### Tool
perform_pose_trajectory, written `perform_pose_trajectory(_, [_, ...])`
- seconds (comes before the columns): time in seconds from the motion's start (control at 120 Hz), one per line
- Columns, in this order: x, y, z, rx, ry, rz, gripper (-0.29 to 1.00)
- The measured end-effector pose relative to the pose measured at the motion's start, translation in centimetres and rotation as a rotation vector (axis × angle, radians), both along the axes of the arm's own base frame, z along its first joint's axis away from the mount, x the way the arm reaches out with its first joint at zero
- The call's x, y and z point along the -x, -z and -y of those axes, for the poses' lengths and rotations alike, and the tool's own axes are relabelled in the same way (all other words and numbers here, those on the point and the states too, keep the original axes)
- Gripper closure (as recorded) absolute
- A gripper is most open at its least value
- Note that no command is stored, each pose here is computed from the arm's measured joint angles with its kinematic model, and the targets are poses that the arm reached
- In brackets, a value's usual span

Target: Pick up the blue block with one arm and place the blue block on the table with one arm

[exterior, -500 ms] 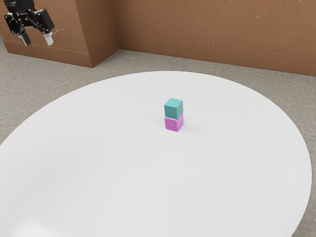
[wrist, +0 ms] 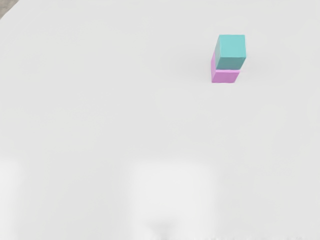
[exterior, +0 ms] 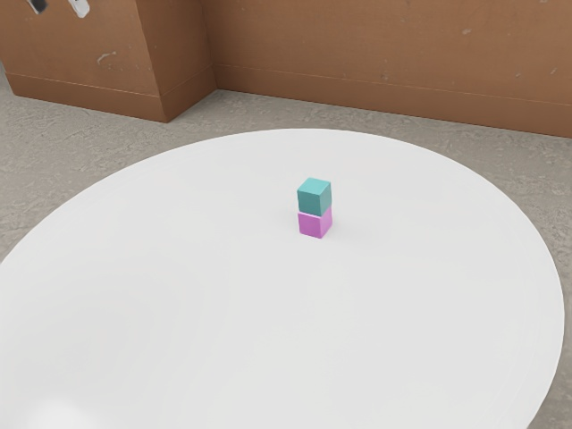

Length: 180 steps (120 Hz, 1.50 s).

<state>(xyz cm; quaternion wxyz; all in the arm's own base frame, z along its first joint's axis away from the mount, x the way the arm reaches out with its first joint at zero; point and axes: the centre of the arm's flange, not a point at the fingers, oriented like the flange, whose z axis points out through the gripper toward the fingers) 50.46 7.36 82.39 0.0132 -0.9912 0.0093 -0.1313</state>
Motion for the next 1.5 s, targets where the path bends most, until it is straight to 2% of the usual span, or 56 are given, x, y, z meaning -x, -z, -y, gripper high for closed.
perform_pose_trajectory(0.05, [-2.6, 2.8, -0.1, -0.018, -0.007, -0.055, 0.02])
perform_pose_trajectory(0.15, [-7.0, 8.7, -4.3, -0.037, -0.083, -0.142, 0.02])
perform_pose_trajectory(0.358, [-12.8, 16.0, -5.0, -0.058, -0.079, -0.171, 0.02])
perform_pose_trajectory(0.575, [-19.1, 21.8, -4.0, -0.054, -0.037, -0.048, 0.02])
perform_pose_trajectory(0.758, [-24.0, 27.3, -4.6, -0.008, -0.027, 0.065, 0.02])
perform_pose_trajectory(0.967, [-26.5, 26.5, -1.4, 0.062, 0.048, 0.22, 0.02])
perform_pose_trajectory(1.183, [-28.7, 31.8, -0.8, 0.066, 0.075, 0.223, 0.02])
perform_pose_trajectory(1.5, [-31.5, 36.6, 2.9, 0.092, 0.138, 0.302, 0.02])
